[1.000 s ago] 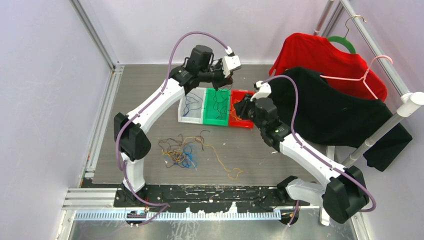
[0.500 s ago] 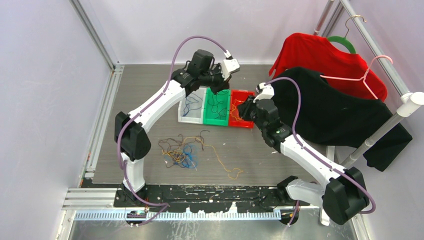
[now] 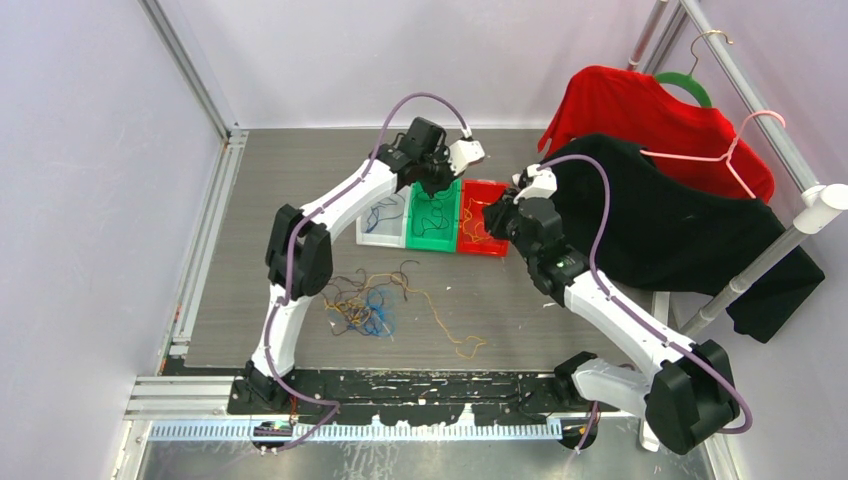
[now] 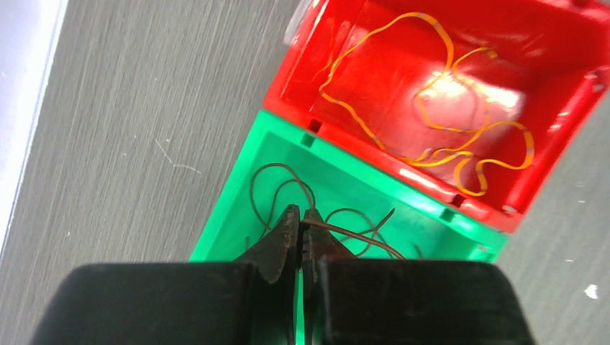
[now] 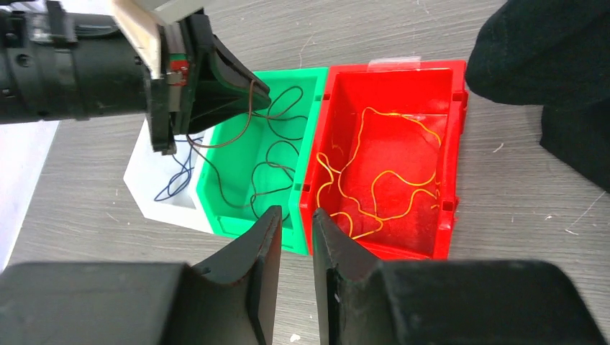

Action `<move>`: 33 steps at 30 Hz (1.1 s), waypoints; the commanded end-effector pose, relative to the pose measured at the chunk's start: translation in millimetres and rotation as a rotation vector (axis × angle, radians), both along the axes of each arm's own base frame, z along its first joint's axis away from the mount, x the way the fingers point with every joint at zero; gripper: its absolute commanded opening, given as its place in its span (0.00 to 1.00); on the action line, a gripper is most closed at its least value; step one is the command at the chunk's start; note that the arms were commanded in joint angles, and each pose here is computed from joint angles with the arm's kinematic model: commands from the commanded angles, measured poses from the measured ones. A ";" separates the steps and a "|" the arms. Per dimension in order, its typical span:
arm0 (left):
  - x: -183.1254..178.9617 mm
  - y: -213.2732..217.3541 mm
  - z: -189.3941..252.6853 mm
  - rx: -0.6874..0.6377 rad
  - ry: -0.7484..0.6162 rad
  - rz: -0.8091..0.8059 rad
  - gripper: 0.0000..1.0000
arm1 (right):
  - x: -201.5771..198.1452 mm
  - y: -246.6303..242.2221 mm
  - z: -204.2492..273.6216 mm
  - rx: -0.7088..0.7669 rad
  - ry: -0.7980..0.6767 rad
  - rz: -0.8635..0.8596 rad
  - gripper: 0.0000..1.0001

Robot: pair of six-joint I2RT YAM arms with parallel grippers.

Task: Untangle the cables
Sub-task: Place the cable in the bin.

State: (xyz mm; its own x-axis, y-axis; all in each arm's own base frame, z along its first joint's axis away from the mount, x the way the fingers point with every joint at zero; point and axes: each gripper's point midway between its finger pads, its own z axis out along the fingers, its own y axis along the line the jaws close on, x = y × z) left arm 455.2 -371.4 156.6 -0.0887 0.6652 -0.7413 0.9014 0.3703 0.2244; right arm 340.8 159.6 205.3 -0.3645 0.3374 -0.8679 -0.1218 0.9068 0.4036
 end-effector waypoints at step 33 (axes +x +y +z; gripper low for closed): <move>39.9 49.2 84.6 0.500 -0.600 -0.227 0.93 | 2.3 3.7 27.8 0.052 -0.021 0.015 0.33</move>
